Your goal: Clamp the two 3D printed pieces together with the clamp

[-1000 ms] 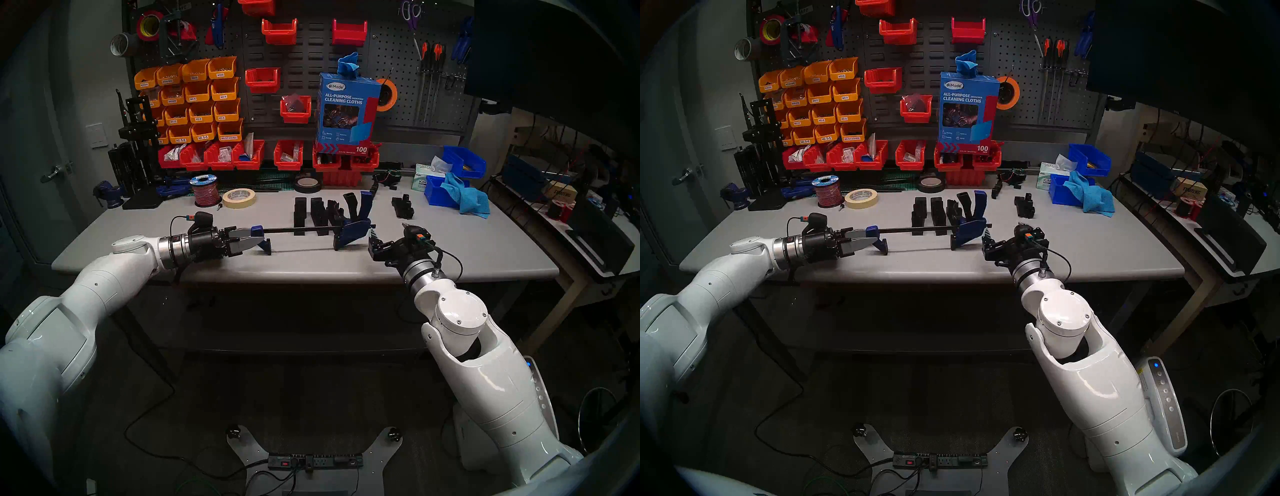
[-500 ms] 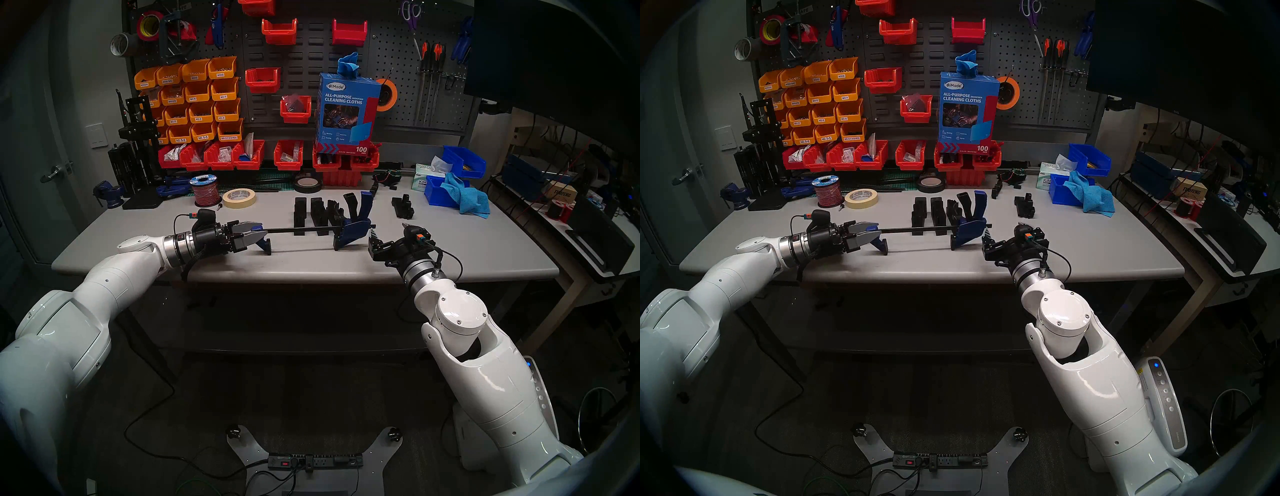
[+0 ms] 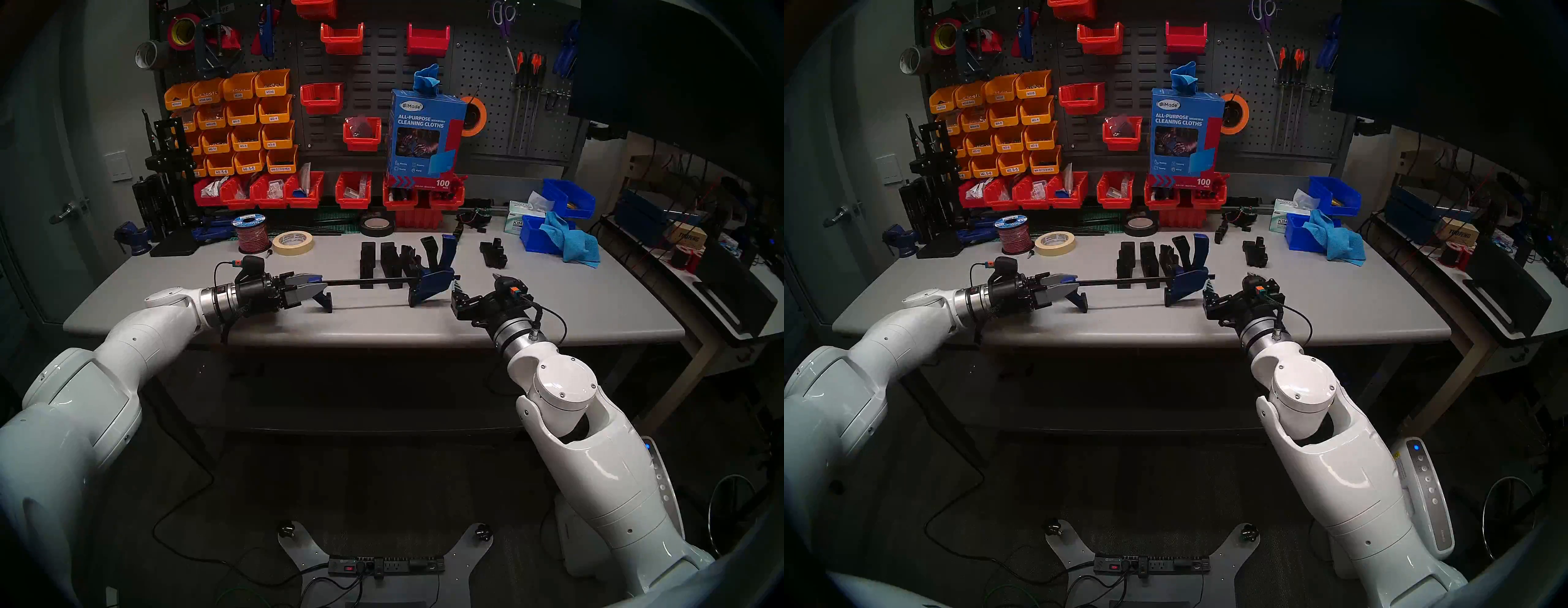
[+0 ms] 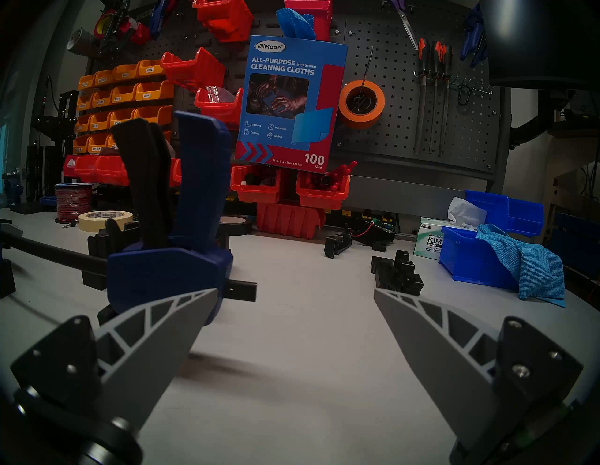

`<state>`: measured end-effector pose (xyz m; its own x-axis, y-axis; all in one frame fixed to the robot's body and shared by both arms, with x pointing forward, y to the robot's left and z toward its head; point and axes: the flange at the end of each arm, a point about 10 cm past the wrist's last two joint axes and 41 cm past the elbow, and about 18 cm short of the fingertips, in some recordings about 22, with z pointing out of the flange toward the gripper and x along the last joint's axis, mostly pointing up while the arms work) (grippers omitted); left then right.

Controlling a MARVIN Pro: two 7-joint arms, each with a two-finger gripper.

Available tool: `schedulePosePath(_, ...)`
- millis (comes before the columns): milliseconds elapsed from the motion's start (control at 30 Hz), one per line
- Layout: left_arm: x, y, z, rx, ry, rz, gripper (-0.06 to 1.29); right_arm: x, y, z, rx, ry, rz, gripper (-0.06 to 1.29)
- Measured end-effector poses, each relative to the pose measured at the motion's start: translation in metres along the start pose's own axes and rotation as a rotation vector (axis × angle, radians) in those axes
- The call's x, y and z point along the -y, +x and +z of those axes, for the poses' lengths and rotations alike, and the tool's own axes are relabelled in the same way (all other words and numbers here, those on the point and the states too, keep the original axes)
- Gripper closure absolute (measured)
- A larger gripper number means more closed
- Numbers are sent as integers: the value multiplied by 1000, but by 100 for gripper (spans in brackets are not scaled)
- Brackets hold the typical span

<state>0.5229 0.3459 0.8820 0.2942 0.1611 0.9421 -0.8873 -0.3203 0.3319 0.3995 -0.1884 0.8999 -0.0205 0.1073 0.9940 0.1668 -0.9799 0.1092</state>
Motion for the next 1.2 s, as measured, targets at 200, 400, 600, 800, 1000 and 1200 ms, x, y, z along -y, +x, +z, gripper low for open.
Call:
schedulePosePath(200,2,0,-6,23,15,-6,-3,0,0,0,0,0,0,-3)
schedulePosePath(400,2,0,-13,42,25,-7,-3,0,0,0,0,0,0,-3)
schedulePosePath(600,3,1,-16,43,32,5,-3,0,0,0,0,0,0,-3)
schedulePosePath(800,3,2,-17,38,31,16,-3,0,0,0,0,0,0,-3)
schedulePosePath(1000,1,4,-15,40,21,4,-3,0,0,0,0,0,0,-3)
schedulePosePath(1200,-1,3,-11,56,2,-43,-3,0,0,0,0,0,0,-3)
